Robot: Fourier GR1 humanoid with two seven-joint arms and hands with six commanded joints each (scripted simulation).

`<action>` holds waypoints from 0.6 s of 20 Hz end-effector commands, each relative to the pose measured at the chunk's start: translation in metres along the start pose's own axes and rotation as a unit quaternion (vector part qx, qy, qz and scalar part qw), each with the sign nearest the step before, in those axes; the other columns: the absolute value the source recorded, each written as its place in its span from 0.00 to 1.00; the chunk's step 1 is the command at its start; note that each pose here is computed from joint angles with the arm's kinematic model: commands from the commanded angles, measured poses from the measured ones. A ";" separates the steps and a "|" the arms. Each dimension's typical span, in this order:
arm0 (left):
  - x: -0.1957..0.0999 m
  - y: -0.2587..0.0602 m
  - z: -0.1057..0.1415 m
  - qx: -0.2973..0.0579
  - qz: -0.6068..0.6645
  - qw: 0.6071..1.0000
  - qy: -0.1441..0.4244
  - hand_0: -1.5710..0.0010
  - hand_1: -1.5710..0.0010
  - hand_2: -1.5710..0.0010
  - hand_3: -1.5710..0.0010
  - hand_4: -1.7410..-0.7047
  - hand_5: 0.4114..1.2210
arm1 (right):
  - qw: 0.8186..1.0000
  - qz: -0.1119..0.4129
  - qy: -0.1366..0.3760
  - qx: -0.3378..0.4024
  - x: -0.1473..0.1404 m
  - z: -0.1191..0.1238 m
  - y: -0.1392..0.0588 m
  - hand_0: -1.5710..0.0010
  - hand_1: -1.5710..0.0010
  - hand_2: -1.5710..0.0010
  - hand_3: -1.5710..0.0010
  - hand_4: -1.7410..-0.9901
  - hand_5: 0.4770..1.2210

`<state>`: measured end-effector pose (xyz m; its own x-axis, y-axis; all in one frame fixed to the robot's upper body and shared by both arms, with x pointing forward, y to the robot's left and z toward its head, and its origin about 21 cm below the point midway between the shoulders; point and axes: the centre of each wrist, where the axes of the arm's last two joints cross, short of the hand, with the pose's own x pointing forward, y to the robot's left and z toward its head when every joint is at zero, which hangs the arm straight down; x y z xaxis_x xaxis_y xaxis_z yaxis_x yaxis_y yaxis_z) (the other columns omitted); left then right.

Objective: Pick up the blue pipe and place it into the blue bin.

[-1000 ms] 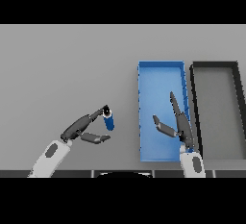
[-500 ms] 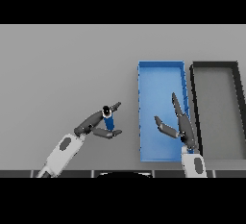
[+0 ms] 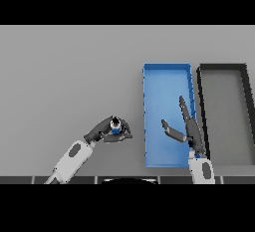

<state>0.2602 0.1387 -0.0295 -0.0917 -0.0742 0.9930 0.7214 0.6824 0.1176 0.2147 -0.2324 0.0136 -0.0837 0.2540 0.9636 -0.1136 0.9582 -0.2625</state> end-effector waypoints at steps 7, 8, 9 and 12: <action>0.021 -0.009 -0.009 0.025 -0.007 0.999 -0.041 0.06 0.05 0.05 0.09 0.03 0.96 | 1.000 0.004 -0.004 0.005 0.000 -0.001 0.002 1.00 1.00 1.00 1.00 0.74 0.17; 0.028 -0.009 -0.012 0.029 -0.003 0.998 -0.053 0.05 0.04 0.04 0.09 0.02 0.97 | 1.000 0.001 -0.007 0.006 -0.001 0.000 0.006 1.00 1.00 1.00 1.00 0.74 0.17; 0.036 -0.011 -0.013 0.023 -0.002 0.997 -0.072 0.04 0.03 0.03 0.08 0.02 0.98 | 1.000 0.007 -0.007 0.001 0.000 0.001 0.003 1.00 1.00 1.00 1.00 0.74 0.17; 0.055 -0.016 -0.016 0.008 -0.005 0.996 -0.085 0.02 0.02 0.02 0.07 0.01 0.99 | 1.000 0.013 -0.006 -0.003 0.001 -0.001 -0.001 1.00 1.00 1.00 1.00 0.77 0.17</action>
<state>0.2549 0.1122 0.0239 -0.2165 0.0468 0.9752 0.7107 0.6924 0.1245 0.2159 -0.2330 0.0145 -0.0998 0.2766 0.9558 -0.1052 0.9522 -0.2866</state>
